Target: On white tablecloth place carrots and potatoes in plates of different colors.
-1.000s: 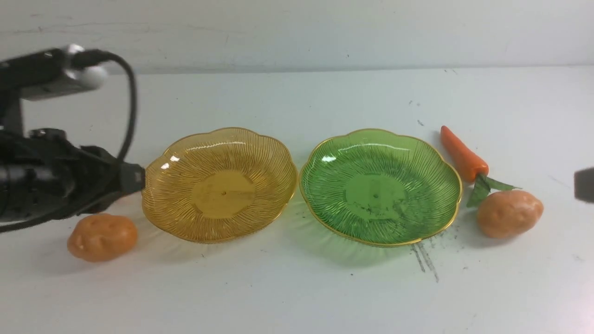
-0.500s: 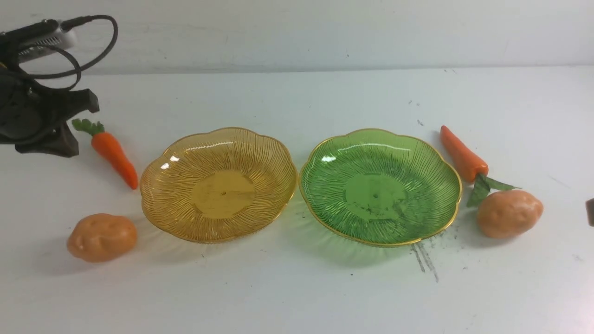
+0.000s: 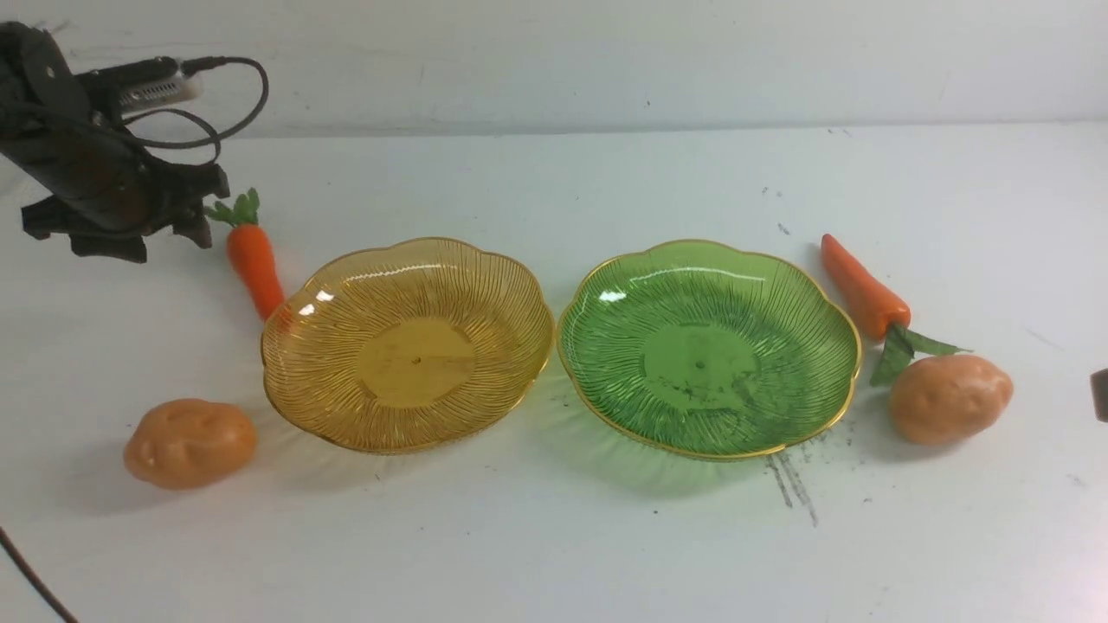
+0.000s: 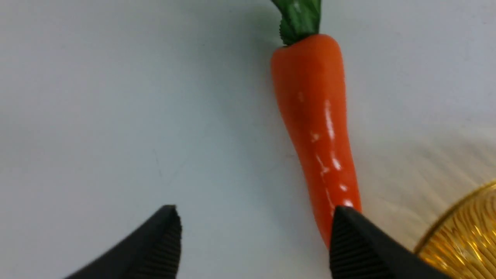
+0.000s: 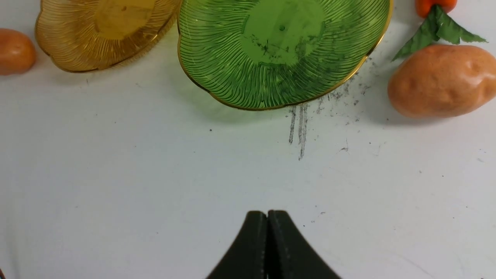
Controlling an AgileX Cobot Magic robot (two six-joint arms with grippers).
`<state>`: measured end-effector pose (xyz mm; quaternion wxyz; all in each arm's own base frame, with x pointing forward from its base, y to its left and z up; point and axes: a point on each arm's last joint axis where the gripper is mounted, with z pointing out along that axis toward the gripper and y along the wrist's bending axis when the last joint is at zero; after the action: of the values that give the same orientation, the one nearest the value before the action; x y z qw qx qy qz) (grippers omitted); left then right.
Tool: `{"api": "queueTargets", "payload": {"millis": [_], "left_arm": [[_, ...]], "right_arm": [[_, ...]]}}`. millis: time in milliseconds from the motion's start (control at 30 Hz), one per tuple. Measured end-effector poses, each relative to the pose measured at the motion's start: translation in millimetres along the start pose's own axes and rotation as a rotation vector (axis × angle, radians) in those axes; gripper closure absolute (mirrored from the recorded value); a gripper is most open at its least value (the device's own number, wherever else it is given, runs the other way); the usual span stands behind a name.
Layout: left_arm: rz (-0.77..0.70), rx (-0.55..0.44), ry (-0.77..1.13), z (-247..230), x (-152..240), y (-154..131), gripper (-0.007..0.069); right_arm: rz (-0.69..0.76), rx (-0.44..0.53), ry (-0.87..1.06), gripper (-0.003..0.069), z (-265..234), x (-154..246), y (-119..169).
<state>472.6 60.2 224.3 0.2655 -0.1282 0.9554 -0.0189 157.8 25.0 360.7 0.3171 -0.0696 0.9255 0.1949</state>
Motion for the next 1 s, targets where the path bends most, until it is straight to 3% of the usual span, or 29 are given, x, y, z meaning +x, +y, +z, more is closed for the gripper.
{"api": "queueTargets", "payload": {"millis": [67,200,467,767,1000], "left_arm": [[0.009,0.005,-0.007,18,1,-4,0.0036],[0.033,0.023,-0.033,41,3,-17,-0.0015],[0.036,0.058,-0.108,68,5,-31,-0.0015],[0.011,0.099,-0.145,62,-6,-39,-0.0006],[0.126,0.132,-0.169,60,-6,-66,-0.0001]], "right_arm": [[0.002,0.000,0.000,0.0676,0,0,0],[0.003,0.000,0.001,0.0676,0,0,0],[0.003,-0.003,0.007,0.0676,0,1,0],[0.004,-0.004,0.007,0.0676,0,1,0],[0.005,-0.005,0.006,0.0676,0,1,0]]}}
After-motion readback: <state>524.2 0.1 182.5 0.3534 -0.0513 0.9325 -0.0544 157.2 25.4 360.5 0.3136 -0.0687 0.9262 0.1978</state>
